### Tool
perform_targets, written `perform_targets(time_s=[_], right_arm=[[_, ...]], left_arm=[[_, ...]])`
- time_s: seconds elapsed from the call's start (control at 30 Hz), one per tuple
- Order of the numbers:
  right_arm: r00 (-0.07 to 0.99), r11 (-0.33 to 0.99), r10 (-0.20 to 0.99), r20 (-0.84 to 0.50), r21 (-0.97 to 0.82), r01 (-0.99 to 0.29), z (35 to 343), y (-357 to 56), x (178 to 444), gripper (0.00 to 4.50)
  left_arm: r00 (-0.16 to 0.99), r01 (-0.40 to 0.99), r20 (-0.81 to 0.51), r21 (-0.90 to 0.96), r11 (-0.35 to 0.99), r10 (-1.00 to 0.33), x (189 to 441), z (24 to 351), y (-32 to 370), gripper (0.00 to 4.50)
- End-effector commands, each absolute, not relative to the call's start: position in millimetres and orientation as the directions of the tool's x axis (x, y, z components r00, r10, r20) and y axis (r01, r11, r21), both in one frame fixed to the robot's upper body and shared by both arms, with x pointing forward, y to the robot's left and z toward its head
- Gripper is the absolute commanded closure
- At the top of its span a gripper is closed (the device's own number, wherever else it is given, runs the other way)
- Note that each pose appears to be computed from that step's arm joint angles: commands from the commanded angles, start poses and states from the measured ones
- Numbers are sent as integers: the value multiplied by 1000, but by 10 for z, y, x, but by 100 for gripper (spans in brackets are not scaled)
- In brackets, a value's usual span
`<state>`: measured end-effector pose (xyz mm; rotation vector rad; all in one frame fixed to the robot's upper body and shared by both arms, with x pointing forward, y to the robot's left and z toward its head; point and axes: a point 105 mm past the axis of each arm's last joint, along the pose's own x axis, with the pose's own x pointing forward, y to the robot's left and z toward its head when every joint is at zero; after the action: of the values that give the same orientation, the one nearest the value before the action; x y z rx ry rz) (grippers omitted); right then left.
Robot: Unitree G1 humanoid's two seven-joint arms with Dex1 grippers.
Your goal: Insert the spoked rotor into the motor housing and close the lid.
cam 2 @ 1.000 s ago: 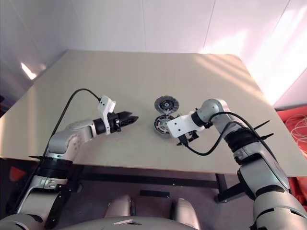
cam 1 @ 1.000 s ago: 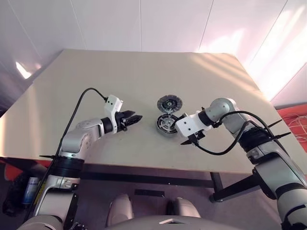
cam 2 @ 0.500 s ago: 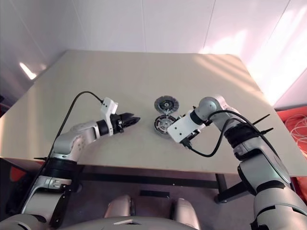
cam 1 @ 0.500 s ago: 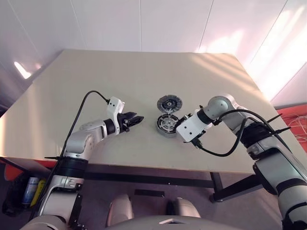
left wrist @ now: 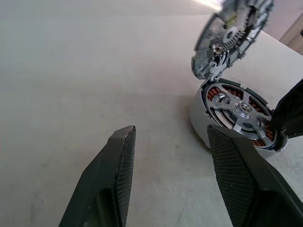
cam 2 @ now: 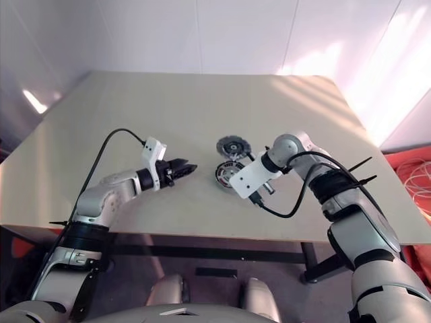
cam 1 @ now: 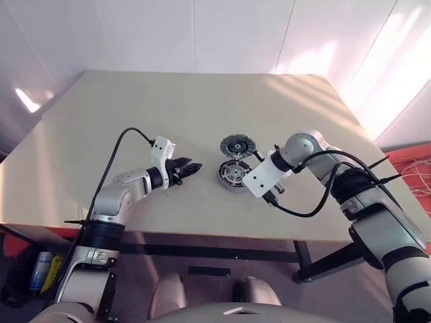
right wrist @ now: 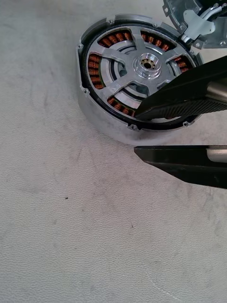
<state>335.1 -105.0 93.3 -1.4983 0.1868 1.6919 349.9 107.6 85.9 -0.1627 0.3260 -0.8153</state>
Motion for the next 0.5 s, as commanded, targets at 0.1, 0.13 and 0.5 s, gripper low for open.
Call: perform_targets(time_s=[0.1,0.13,0.5], right_arm=[[111,-620,519,-848,-463,-634,1014,-946,3424,445],[117,-615,521,-845,-467,-635,1018,-943,3434,448],[150,-589,543,-826,-502,-633,1138,-934,3506,450]], left_arm=[[659,697,-164,-233,678,-734,3555,1045,1086,192],[659,697,-163,-234,678,-734,3556,1047,1087,192],[665,689,-159,-247,682,-730,3559,1033,1069,192]])
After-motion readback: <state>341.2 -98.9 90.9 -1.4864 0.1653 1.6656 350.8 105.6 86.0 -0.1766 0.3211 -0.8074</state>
